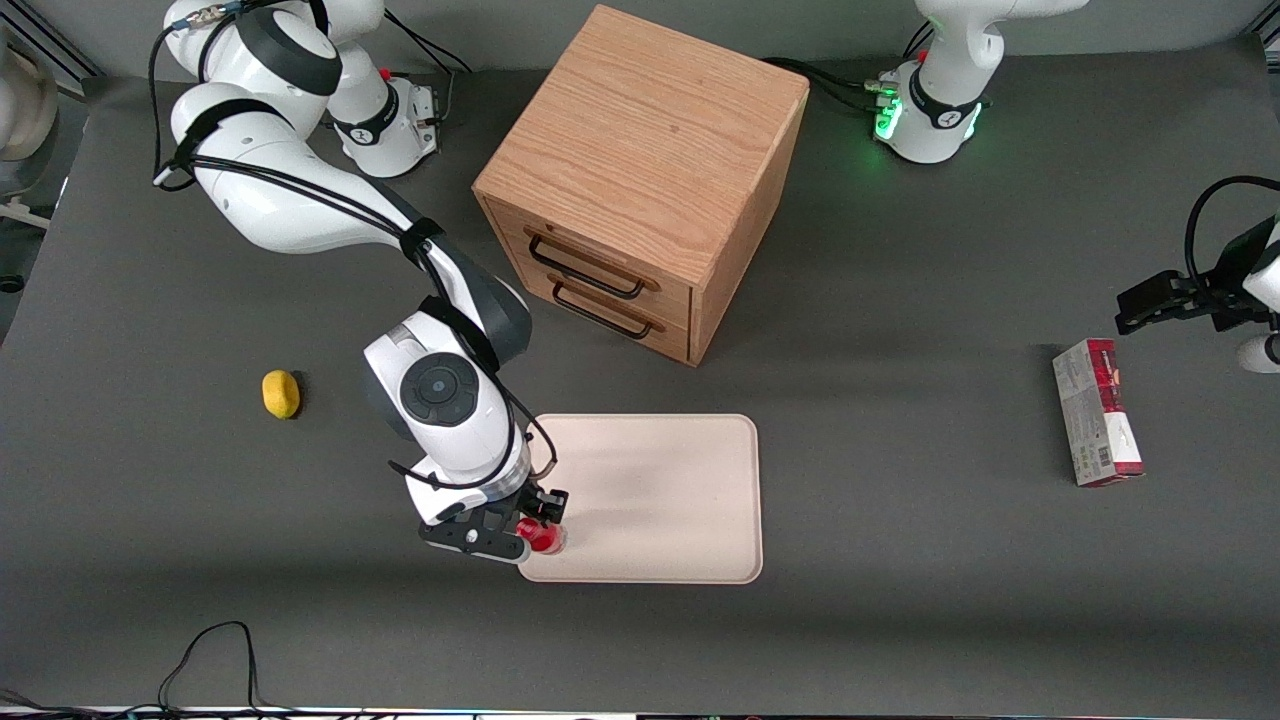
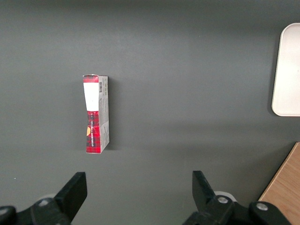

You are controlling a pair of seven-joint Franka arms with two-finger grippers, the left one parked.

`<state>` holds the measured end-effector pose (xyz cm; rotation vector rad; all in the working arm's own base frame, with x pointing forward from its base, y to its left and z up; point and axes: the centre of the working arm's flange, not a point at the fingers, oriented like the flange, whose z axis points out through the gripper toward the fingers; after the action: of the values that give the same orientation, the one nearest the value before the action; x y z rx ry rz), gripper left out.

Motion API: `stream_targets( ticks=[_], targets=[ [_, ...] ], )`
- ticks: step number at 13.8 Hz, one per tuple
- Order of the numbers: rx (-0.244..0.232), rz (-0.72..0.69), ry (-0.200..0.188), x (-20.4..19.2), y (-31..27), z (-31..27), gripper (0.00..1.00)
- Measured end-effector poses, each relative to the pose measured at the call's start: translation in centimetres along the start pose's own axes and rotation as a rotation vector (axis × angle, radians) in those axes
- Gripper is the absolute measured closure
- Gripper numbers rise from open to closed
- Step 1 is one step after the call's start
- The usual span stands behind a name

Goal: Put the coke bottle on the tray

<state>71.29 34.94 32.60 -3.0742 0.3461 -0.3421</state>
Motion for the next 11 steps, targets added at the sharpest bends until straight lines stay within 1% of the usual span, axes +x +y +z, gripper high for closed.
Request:
stream_targets(
  ticks=[1,3,4,5,6,7,8,9,10,11],
  targets=[
    [0.007,0.0,0.01,0.2,0.0,-0.2,0.22],
    [0.019,0.007,0.035,0.8,0.1,-1.8,0.04],
    [0.008,0.012,0.043,1.2,0.3,-3.4,0.0],
    [-0.017,0.011,0.036,1.3,0.7,-5.3,0.0],
    [-0.034,-0.001,0.01,1.4,1.2,-7.6,0.0],
    [-0.04,-0.014,-0.035,1.7,2.5,-10.3,0.0],
    [-0.029,-0.025,-0.082,2.5,4.4,-13.0,0.0],
    [-0.007,-0.033,-0.12,3.4,7.0,-15.7,0.0],
    [0.017,-0.036,-0.151,4.3,10.1,-18.5,0.0],
    [0.024,-0.041,-0.172,4.7,13.3,-20.7,0.0]
  ],
)
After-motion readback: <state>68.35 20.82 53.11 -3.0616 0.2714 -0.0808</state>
